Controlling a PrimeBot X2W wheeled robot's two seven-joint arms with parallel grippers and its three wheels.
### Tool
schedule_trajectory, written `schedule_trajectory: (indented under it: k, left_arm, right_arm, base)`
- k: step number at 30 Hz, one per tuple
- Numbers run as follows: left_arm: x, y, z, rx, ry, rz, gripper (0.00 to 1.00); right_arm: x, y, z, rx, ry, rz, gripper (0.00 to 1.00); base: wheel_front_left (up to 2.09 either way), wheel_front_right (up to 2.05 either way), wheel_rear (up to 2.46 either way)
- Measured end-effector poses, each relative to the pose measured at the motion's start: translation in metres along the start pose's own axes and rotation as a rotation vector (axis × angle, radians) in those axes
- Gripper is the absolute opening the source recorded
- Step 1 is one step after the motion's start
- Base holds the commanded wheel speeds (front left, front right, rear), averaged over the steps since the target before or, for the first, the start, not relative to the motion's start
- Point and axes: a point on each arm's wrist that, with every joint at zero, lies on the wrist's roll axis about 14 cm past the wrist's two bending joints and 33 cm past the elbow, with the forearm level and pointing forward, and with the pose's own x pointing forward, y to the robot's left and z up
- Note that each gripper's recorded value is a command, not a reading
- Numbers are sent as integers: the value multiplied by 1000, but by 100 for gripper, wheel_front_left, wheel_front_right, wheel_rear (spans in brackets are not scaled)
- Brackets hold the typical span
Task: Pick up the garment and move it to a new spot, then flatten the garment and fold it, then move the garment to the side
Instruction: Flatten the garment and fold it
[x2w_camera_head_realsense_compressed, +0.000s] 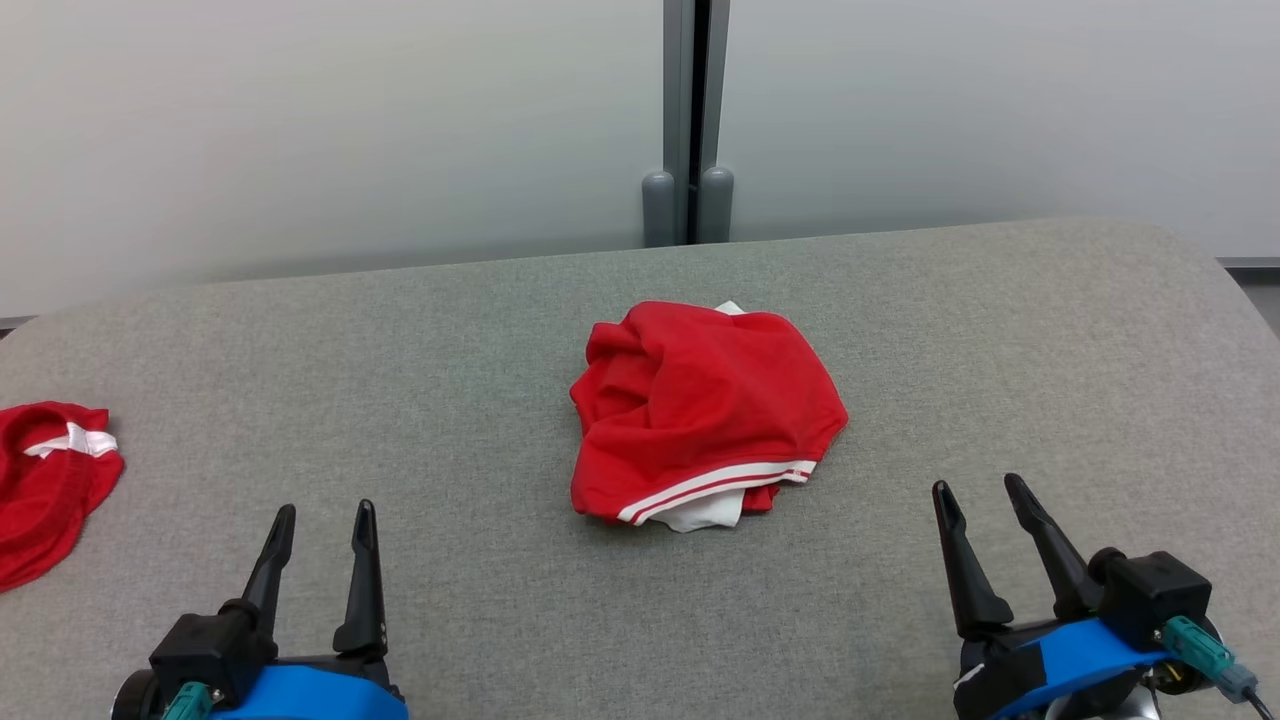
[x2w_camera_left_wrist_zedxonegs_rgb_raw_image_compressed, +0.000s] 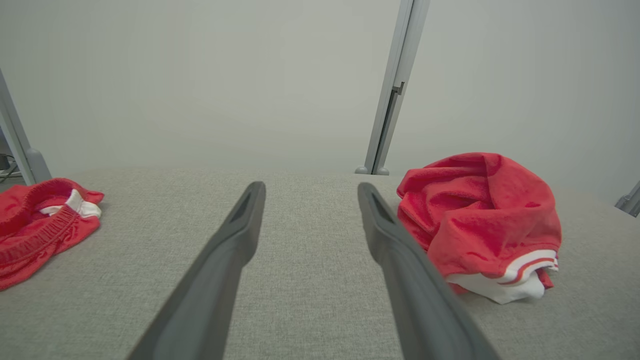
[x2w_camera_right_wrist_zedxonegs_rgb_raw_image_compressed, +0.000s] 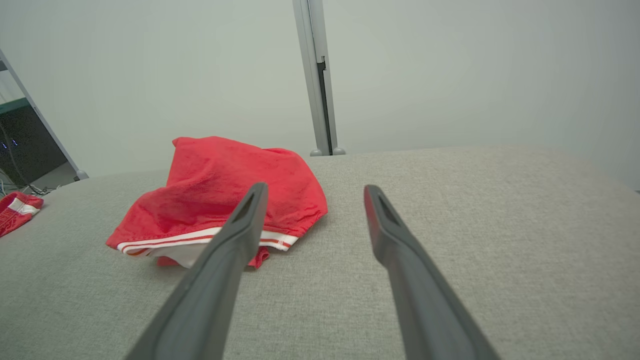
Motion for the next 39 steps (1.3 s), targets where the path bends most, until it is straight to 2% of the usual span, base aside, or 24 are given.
schedule_trajectory:
  k: [5,9,13,19,24,29,30,31,32,33,39]
  left_arm:
    - [1,-1,1,-2,1,-3,100]
    - [1,0,0,-5,9,0,100]
    - [2,0,1,-8,10,0,100]
    - [6,9,3,-9,7,26,100]
    - [5,17,2,-14,8,51,100]
    - [0,29,-4,-17,27,88,100]
    - [-1,31,-5,-18,31,95,100]
    - [-2,33,-7,-20,34,102,100]
    - [-3,34,-8,-21,36,108,100]
    - [-4,35,-8,-21,36,109,100]
    - [-1,33,-3,-19,19,101,100]
  right_arm:
    - [3,18,-2,20,2,53,100]
    - [12,70,-12,66,66,207,100]
    - [17,119,-40,42,205,361,100]
    - [41,166,-63,-211,268,549,100]
    - [64,176,-87,-429,331,615,100]
    - [77,171,-115,-555,418,634,100]
    - [79,169,-120,-569,436,631,91]
    - [82,166,-123,-572,448,625,37]
    - [83,164,-124,-570,457,620,5]
    - [85,164,-123,-556,447,616,0]
    - [100,169,-87,-434,335,584,0]
  base:
    - [0,0,0]
    - [0,0,0]
    - [0,0,0]
    - [0,0,0]
    - [0,0,0]
    - [0,0,0]
    - [0,0,0]
    - [0,0,0]
    - [0,0,0]
    - [0,0,0]
    - [0,0,0]
